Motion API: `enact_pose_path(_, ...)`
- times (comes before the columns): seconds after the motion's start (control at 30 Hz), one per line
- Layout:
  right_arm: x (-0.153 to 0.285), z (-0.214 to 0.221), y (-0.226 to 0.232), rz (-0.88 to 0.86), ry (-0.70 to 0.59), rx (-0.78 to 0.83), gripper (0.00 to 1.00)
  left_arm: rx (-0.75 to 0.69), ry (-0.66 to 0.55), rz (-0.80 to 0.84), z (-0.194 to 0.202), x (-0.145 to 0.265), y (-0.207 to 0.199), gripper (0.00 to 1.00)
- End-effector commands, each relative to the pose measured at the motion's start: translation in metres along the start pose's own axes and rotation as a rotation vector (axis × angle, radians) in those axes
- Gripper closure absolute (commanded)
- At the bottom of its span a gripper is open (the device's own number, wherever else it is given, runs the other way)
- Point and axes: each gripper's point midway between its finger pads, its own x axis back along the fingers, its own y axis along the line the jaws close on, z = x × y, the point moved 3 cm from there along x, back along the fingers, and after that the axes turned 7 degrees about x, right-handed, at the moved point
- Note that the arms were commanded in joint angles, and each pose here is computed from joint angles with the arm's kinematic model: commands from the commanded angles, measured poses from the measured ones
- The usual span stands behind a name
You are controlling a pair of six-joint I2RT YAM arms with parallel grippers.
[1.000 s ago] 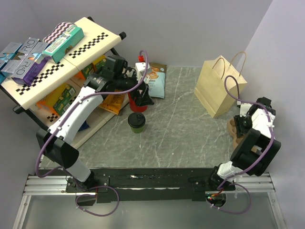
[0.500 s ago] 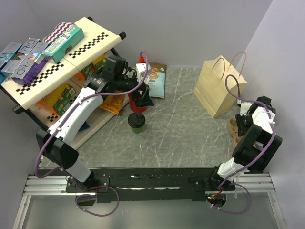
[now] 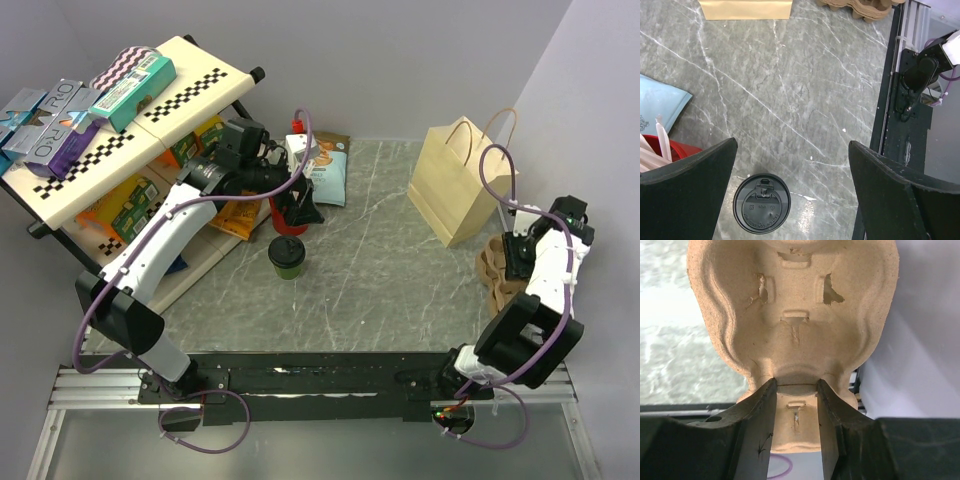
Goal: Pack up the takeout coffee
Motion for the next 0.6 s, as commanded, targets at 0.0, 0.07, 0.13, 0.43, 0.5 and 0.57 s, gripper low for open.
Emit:
enact_pose_path(0.0, 0.026, 0.007, 0.019, -0.066, 0.001, -0.030, 1.00, -0.036, -0.049, 0.029, -0.014, 0.009, -0.015, 0.00)
enact_pose_path(0.07, 0.037, 0.010, 0.029, -0.068, -0.025, -0.016, 1.00, -0.042, -0.052, 0.030, -0.016, 0.011, -0.017, 0.01)
enact_pose_path(0.13, 0.043, 0.021, 0.040, -0.073, -0.027, 0.023, 1.00, -0.048, -0.053, 0.030, -0.016, 0.012, -0.017, 0.01)
enact_pose_path(0.43, 0.070, 0.020, 0.085, -0.175, -0.247, 0.208, 1.00, -0.058, -0.164, -0.219, -0.077, -0.030, 0.025, 0.01)
enact_pose_path(0.5, 0.084, 0.008, 0.094, -0.210, -0.335, 0.232, 1.00, -0.054, -0.233, -0.236, -0.104, -0.034, 0.025, 0.01)
enact_pose_path(0.57, 0.097, 0.001, 0.099, -0.222, -0.386, 0.249, 1.00, -0.060, -0.259, -0.232, -0.116, -0.046, 0.029, 0.01)
